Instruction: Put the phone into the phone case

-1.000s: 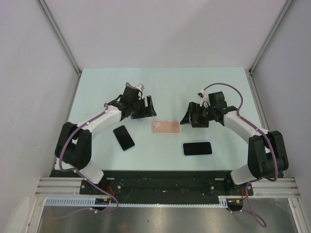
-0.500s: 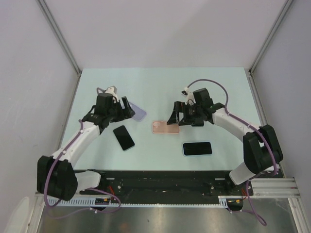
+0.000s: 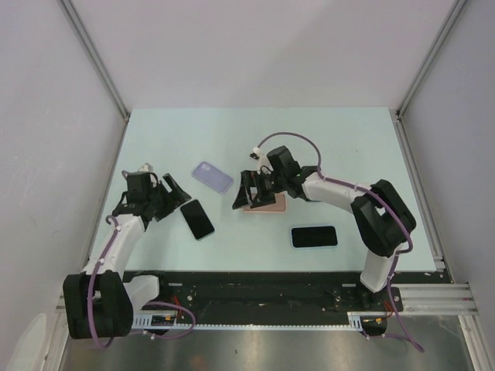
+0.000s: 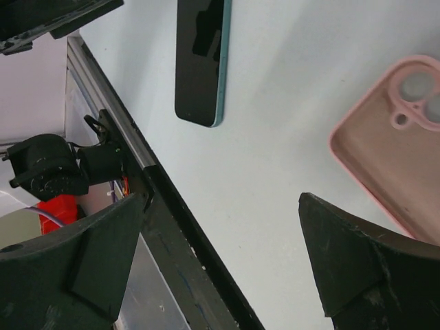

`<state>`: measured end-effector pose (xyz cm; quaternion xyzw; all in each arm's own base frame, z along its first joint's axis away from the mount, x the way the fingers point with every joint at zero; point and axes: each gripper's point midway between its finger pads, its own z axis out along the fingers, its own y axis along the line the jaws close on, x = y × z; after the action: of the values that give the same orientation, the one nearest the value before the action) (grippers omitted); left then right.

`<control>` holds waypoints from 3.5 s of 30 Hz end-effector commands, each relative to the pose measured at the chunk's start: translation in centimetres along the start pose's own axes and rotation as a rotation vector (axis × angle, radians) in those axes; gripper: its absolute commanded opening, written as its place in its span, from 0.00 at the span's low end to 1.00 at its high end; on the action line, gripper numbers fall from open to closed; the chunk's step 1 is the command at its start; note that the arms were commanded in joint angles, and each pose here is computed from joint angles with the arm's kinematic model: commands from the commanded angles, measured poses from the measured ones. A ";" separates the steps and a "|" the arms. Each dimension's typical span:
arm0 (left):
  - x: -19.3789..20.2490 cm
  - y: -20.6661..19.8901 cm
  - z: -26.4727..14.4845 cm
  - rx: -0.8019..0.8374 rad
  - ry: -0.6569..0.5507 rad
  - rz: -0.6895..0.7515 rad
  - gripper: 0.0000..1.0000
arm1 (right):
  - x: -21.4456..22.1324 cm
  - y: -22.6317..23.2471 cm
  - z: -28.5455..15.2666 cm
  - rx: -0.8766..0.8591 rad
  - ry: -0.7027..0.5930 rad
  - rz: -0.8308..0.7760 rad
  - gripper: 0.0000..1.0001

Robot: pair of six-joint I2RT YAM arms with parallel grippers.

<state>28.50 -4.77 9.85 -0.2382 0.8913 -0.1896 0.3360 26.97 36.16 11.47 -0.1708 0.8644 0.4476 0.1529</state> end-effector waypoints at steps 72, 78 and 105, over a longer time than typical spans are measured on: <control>2.1 -1.7 0.2 0.141 0.053 -0.029 0.78 | -3.5 4.7 1.3 -0.070 -0.100 -0.162 0.97; 5.1 0.5 -0.7 0.076 0.075 -0.099 0.78 | -4.7 2.4 2.5 -0.084 -0.119 -0.126 0.97; 9.9 2.0 2.0 0.090 0.236 -0.208 0.73 | -4.1 -3.0 10.7 0.031 0.057 -0.068 0.94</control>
<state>22.77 -8.72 3.18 -0.2772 0.8911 -0.2786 0.2270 33.35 43.93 5.90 -0.1977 0.8576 0.4482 0.1568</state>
